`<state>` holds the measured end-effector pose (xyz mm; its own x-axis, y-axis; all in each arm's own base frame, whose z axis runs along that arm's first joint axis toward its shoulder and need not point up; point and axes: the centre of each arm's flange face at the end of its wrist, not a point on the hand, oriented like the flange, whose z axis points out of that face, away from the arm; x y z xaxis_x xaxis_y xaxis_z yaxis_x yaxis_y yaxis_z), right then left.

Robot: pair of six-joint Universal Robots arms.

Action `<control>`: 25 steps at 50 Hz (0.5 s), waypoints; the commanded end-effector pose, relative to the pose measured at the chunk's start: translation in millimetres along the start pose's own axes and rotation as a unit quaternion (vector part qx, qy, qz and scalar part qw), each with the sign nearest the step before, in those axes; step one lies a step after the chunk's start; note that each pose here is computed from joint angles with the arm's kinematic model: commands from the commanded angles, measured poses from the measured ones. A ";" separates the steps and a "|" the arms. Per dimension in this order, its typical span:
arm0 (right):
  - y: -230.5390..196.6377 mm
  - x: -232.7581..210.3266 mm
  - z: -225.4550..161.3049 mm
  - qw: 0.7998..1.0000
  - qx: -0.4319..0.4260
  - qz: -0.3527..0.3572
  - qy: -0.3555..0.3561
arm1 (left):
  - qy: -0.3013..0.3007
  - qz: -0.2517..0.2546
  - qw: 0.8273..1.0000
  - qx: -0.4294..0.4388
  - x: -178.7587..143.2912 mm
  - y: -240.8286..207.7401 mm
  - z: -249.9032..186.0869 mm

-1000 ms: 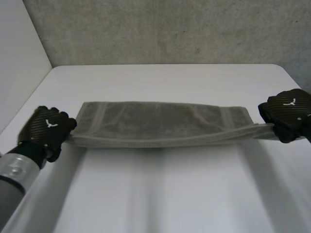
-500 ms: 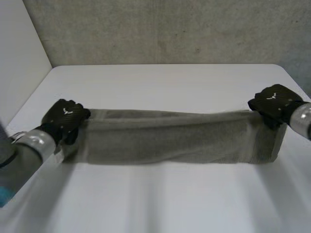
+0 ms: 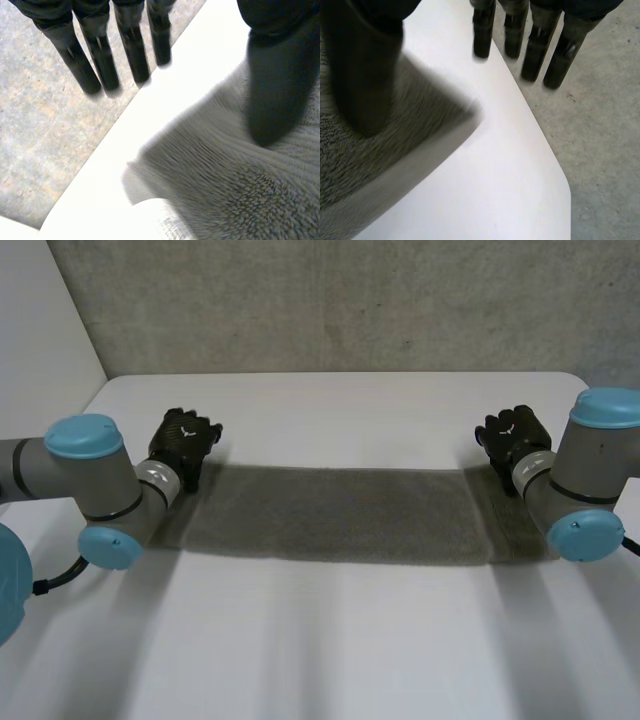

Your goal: Fold the towel.

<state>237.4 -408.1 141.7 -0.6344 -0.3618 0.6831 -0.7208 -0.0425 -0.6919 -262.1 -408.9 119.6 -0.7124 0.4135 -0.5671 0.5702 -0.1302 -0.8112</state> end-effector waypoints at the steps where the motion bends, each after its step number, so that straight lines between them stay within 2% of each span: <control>1: -2.3 -1.5 0.1 1.000 -0.004 0.001 0.014 | -0.044 0.002 0.999 -0.024 -8.5 3.3 1.5; 6: -21.3 9.4 -15.3 1.000 0.008 0.014 0.025 | -0.070 -0.004 0.997 -0.020 -27.6 -21.7 -14.0; 8: -39.1 24.2 -37.5 0.999 0.021 0.031 0.033 | -0.072 -0.004 0.997 -0.021 -30.3 -27.4 -23.1; 14: -45.1 27.9 -72.3 0.998 0.018 0.047 0.023 | -0.074 -0.020 0.997 -0.013 -39.1 -50.2 -61.0; 16: -44.0 29.8 -94.0 0.998 0.010 0.052 0.019 | -0.072 -0.056 0.996 -0.010 -37.7 -56.2 -88.2; 19: -34.7 21.9 -110.5 0.999 -0.011 0.053 0.002 | -0.071 -0.076 0.995 -0.008 -34.5 -56.4 -97.8; 21: -28.5 15.4 -115.9 0.998 -0.024 0.053 -0.009 | -0.071 -0.118 0.991 -0.002 -30.2 -56.9 -115.5; 25: -16.9 4.0 -123.4 0.997 -0.047 0.054 -0.029 | -0.072 -0.155 0.985 0.006 -28.3 -58.2 -129.6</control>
<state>218.6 -311.8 204.4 -0.7084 -0.3633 0.6051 -0.6554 0.0205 -0.7550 -227.7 -320.0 200.6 -0.8569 0.2968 -0.4214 0.4254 -0.0544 -0.9034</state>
